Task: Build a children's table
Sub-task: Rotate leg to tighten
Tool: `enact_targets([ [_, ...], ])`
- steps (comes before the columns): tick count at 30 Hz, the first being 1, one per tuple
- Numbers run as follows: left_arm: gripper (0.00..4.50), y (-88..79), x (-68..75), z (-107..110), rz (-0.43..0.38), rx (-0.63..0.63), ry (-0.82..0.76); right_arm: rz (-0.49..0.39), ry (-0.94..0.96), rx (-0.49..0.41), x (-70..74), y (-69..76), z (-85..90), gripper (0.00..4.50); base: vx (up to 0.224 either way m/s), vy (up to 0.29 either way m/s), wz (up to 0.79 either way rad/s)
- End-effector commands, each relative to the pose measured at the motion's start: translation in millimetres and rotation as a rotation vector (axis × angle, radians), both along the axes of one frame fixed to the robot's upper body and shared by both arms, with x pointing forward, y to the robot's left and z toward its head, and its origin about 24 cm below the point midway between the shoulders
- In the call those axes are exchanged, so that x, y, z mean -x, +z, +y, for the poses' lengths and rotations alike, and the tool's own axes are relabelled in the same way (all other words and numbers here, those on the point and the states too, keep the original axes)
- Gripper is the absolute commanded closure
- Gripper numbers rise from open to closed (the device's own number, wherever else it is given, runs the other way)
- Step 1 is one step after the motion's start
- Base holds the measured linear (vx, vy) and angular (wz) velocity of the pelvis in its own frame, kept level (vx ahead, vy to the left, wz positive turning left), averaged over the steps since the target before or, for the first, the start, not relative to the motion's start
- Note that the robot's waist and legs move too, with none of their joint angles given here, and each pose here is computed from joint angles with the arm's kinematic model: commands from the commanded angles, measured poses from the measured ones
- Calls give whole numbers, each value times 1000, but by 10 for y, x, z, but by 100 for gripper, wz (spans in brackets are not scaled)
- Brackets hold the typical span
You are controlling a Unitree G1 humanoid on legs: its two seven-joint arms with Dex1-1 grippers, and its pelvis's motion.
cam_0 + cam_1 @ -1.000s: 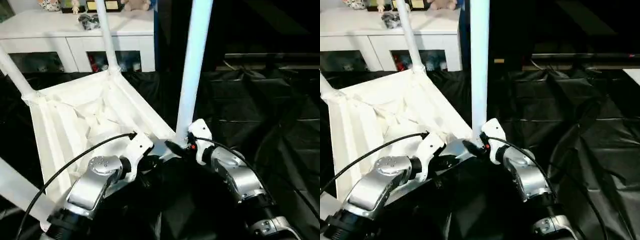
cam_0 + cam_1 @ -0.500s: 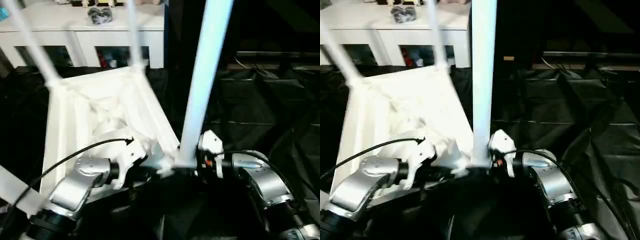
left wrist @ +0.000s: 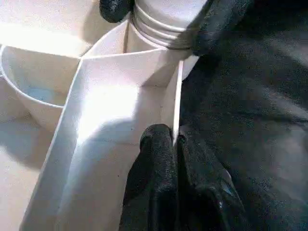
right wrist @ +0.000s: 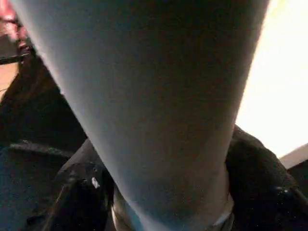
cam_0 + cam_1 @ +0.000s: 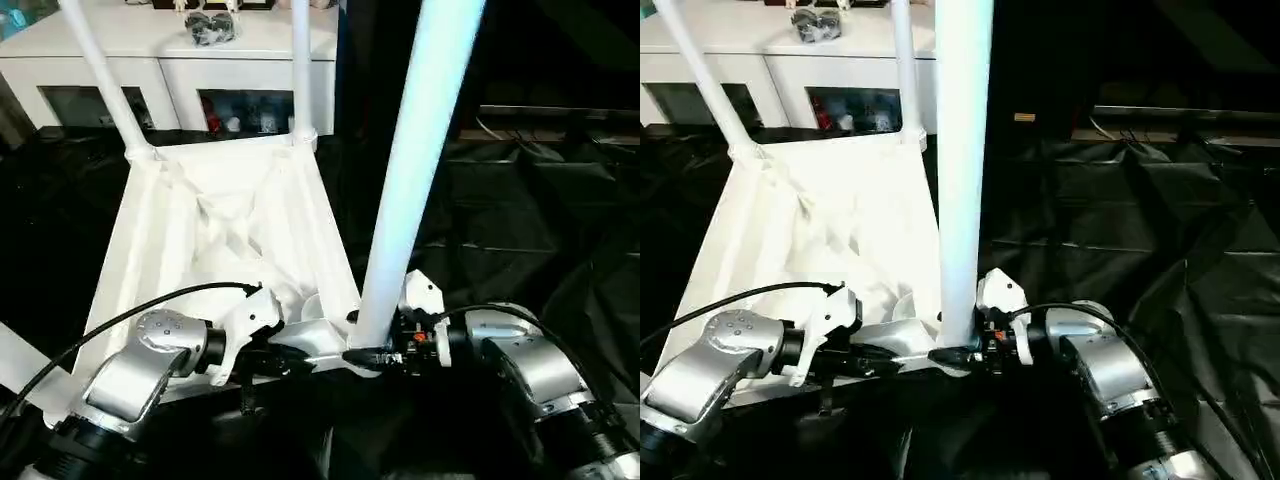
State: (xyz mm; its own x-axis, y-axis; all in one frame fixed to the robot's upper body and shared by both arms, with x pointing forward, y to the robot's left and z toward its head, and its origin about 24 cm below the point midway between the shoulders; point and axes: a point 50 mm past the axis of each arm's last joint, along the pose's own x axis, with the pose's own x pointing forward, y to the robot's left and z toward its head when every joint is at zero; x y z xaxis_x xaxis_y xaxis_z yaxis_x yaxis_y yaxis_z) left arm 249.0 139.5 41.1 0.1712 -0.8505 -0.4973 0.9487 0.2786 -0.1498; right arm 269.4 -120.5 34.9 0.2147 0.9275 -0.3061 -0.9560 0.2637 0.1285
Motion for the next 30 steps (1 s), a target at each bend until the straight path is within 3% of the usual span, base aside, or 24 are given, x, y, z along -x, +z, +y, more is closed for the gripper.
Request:
enact_targets([
  [1, 450, 70, -90, -188, -53, 70, 65, 39, -45, 24, 26, -168, 239, 178, 0, 0, 0],
  [2, 450, 57, -134, -254, -66, 63, 118, 19, -186, 68, -68, -258, 276, 178, 0, 0, 0],
  [6, 450, 56, -199, -382, -81, 57, 200, 14, -399, 96, -193, -351, 341, 180, 0, 0, 0],
  [10, 450, 72, -251, -501, -102, 60, 277, 13, -500, 111, -252, -387, 422, 180, 0, 0, 0],
  [11, 450, 79, -254, -586, -103, 69, 303, -1, -492, 114, -249, -391, 480, 180, 0, 0, 0],
  [12, 450, 82, -239, -626, -104, 75, 295, -1, -483, 103, -243, -383, 502, 124, 0, 0, 0],
  [13, 450, 83, -225, -654, -101, 80, 289, 2, -478, 86, -243, -371, 516, 110, 0, 0, 0],
  [15, 450, 81, -200, -678, -94, 88, 270, 19, -466, 51, -247, -343, 532, 105, 0, 0, 0],
  [19, 450, 103, -183, -556, -111, 94, 209, -67, -326, 28, -234, -206, 493, 71, 0, 0, 0],
  [24, 450, 121, -180, -469, -113, 91, 179, -108, -188, 8, -170, -136, 453, 71, 0, 0, 0],
  [30, 450, 149, -100, -252, -85, 91, 33, -43, 121, -12, 50, -23, 196, 71, 0, 0, 0],
])
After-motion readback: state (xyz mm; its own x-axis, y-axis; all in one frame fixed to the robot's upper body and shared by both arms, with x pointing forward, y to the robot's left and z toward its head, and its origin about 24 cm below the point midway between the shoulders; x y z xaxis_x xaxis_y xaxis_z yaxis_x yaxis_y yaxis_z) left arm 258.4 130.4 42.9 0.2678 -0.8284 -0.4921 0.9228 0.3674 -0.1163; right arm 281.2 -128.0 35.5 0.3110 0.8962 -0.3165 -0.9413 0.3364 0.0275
